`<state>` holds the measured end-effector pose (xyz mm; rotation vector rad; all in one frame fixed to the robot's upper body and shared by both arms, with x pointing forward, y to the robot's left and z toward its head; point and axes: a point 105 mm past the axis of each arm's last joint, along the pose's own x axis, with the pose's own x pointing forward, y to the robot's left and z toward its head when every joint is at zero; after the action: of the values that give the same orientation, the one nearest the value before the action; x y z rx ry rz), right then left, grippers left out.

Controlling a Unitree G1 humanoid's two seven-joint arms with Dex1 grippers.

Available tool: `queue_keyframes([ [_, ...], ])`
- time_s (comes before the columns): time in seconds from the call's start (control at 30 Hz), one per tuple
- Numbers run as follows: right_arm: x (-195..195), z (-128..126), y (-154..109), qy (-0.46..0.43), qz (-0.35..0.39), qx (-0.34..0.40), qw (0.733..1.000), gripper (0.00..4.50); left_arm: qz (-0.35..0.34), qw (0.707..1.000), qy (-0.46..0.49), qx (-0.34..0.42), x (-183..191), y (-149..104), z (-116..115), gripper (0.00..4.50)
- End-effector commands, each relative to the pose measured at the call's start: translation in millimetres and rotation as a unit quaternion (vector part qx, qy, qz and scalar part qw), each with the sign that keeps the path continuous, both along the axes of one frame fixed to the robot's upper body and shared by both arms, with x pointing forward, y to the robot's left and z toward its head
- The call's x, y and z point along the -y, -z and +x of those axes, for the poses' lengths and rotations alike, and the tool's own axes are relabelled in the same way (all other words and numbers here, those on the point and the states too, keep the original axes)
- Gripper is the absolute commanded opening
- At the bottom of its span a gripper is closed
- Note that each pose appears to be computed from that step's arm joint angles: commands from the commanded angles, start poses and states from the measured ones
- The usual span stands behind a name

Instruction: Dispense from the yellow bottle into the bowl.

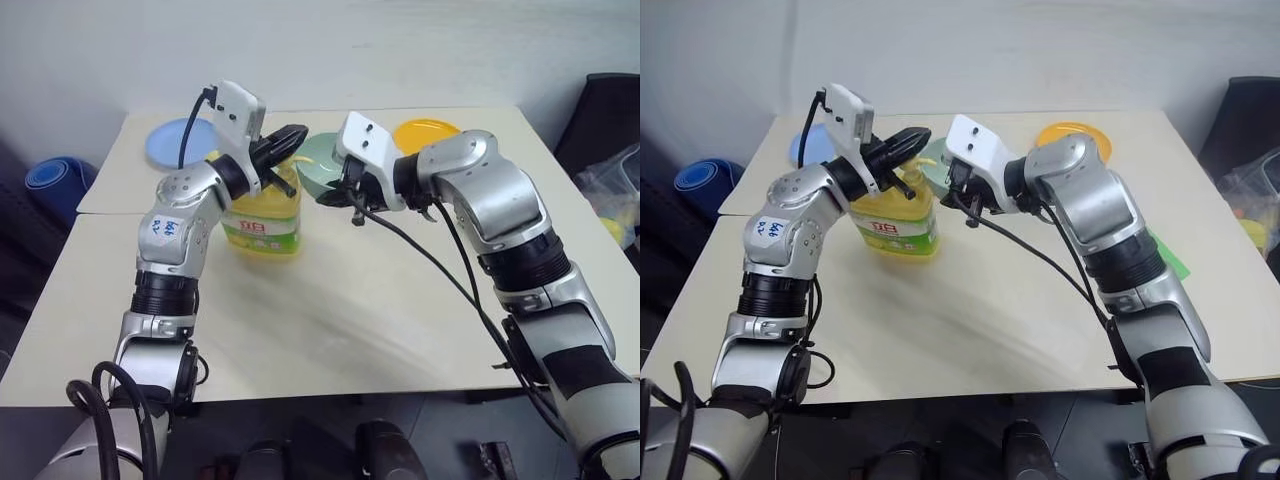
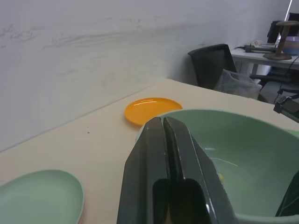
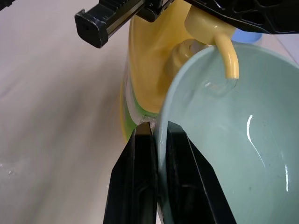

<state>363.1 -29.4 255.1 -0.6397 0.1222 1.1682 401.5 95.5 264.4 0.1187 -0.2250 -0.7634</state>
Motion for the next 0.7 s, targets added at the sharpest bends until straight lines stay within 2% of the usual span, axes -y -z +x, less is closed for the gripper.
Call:
queue_keyframes([
  [0.03,-5,-8,-20,-0.016,0.025,0.032,0.999,0.00,0.048,0.988,-0.039,-0.145,-10,91,8,0.07],
  [0.13,-3,-7,-18,-0.014,0.025,0.031,0.999,0.00,0.004,0.993,-0.042,-0.111,-7,69,11,0.07],
  [0.23,5,-4,-14,-0.004,0.021,0.030,0.999,0.00,-0.056,0.997,-0.035,-0.043,-7,27,10,0.07],
  [0.33,25,2,-5,0.022,0.015,0.026,0.999,0.00,-0.130,0.991,-0.002,0.036,-12,-18,-1,0.07],
  [0.43,52,7,11,0.056,0.007,0.010,0.998,0.00,-0.187,0.976,0.037,0.103,-26,-50,-19,0.07],
  [0.57,85,11,41,0.088,0.018,-0.017,0.996,0.00,-0.180,0.967,0.103,0.150,-37,-55,-50,0.07],
  [0.63,100,9,64,0.079,0.026,-0.013,0.996,0.00,-0.137,0.967,0.150,0.153,-38,-42,-71,0.07],
  [0.7,116,12,90,0.094,0.030,0.001,0.995,0.00,-0.058,0.975,0.172,0.127,-41,-11,-85,0.07],
])
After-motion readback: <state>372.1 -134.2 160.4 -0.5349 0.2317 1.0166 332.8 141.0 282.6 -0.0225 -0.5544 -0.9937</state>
